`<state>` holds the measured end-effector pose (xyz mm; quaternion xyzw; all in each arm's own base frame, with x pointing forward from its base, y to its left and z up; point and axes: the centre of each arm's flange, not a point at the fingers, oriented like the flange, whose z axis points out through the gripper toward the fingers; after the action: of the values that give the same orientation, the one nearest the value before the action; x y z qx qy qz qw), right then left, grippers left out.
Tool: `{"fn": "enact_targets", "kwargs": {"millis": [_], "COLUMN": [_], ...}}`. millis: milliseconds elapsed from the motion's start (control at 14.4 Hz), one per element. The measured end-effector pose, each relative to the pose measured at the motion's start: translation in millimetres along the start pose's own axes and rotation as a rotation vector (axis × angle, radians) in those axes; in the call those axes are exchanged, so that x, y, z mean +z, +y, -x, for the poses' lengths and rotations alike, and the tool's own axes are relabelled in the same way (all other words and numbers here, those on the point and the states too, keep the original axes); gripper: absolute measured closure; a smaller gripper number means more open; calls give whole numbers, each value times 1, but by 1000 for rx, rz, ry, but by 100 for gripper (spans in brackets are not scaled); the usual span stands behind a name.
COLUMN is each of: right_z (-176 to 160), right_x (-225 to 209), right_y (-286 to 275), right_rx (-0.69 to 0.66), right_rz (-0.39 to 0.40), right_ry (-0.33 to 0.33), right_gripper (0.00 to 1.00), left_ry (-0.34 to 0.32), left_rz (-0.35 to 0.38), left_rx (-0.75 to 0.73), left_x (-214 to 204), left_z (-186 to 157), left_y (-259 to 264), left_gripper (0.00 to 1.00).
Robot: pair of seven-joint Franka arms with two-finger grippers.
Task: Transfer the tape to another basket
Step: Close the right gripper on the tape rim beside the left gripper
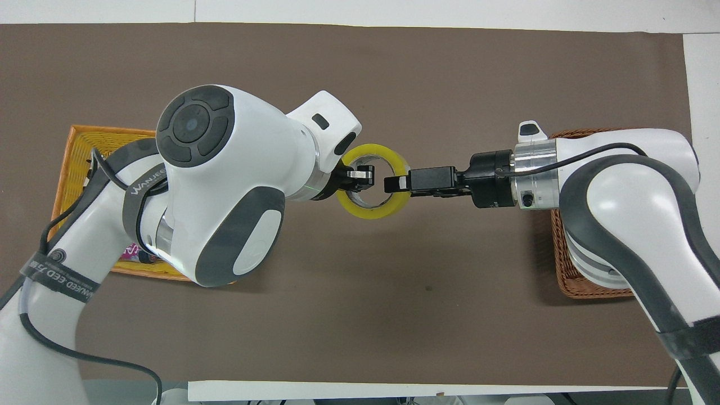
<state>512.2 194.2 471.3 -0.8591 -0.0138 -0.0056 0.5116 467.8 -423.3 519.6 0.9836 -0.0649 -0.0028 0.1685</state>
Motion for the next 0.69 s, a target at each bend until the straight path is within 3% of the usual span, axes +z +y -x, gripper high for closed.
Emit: {"fn": "enact_targets", "kwargs": {"millis": [278,555,694], "right_z": [0,0,0], "right_x": [0,-1,-1], "right_y": [0,2,2], "right_rx": [0,6,7], "right_rz": [0,-4,-4], "right_ry": [1,3,3], "right_gripper": [7,46,46], "left_ry": [0,0,-1], "left_rz": [0,1,1], "left_rx": [0,1,0], "left_x": [0,-1,-1], "left_z": [0,0,0], "left_y": [0,-1,-1], "left_gripper": [78,78,78]}}
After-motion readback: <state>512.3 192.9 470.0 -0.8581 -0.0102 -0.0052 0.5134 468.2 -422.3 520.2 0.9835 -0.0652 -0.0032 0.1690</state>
